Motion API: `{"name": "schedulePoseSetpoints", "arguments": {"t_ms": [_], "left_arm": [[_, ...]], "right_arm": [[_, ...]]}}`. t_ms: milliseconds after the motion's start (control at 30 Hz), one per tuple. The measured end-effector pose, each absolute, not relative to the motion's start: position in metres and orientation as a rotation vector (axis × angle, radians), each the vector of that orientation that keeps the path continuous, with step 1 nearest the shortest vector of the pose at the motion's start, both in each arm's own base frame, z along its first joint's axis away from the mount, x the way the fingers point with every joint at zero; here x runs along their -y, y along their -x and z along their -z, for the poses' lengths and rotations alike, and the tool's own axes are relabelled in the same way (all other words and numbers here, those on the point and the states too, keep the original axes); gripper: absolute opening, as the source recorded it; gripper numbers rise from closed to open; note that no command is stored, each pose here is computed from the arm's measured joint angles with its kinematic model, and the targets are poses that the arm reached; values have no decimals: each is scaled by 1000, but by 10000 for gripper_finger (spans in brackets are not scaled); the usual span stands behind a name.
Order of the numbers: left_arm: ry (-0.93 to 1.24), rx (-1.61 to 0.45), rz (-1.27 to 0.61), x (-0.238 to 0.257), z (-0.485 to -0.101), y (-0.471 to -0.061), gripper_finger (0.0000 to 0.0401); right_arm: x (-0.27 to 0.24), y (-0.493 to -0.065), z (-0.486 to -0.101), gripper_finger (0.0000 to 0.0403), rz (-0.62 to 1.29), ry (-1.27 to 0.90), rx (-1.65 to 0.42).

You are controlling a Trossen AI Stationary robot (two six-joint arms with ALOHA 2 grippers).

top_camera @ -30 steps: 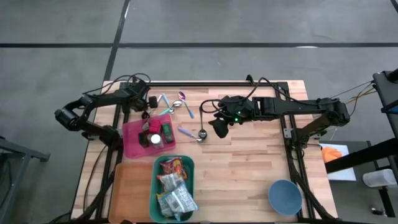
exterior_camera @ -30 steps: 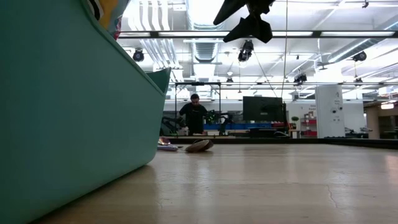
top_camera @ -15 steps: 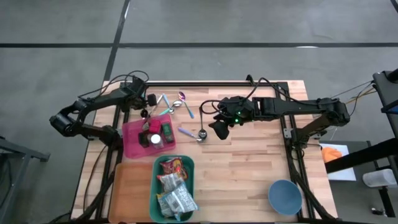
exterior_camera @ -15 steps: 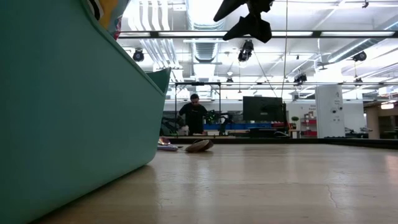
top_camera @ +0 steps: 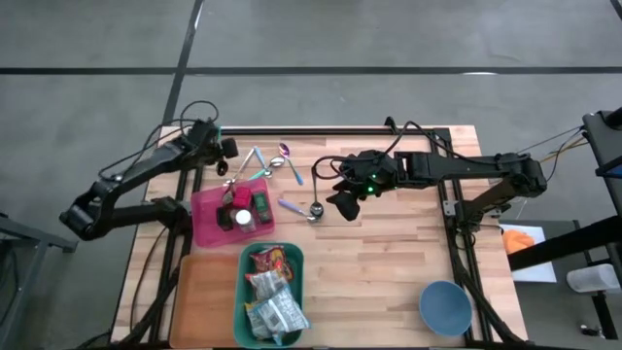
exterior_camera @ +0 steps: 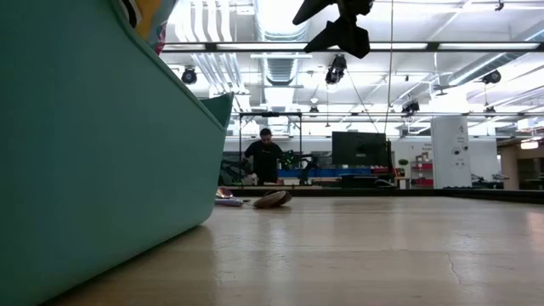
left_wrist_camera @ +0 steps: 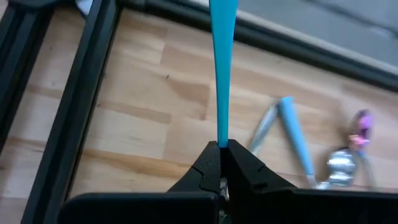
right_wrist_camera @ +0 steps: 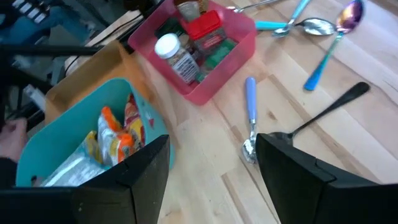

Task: Pick & Place Food Item
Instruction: Put the blue and black spoon into the orange bin

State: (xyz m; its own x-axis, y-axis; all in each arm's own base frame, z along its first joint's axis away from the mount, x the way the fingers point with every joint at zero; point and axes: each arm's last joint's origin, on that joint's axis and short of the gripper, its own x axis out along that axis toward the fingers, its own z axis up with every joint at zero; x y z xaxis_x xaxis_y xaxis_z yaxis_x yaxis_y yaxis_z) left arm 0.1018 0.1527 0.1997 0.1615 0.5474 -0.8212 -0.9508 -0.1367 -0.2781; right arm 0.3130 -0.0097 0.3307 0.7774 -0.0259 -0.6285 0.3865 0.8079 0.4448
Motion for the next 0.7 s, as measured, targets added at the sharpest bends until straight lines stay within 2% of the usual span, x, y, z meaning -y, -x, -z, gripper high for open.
{"name": "schedulePoseSetpoints", "arguments": {"t_ms": [300, 700], "left_arm": [[976, -357, -1280, -124, -231, -92, 3], [934, -277, -898, -80, -267, -95, 3]], "right_arm": [[9, -313, -331, 233, 211, -561, -656], [9, -313, -331, 233, 214, -559, -655]]}}
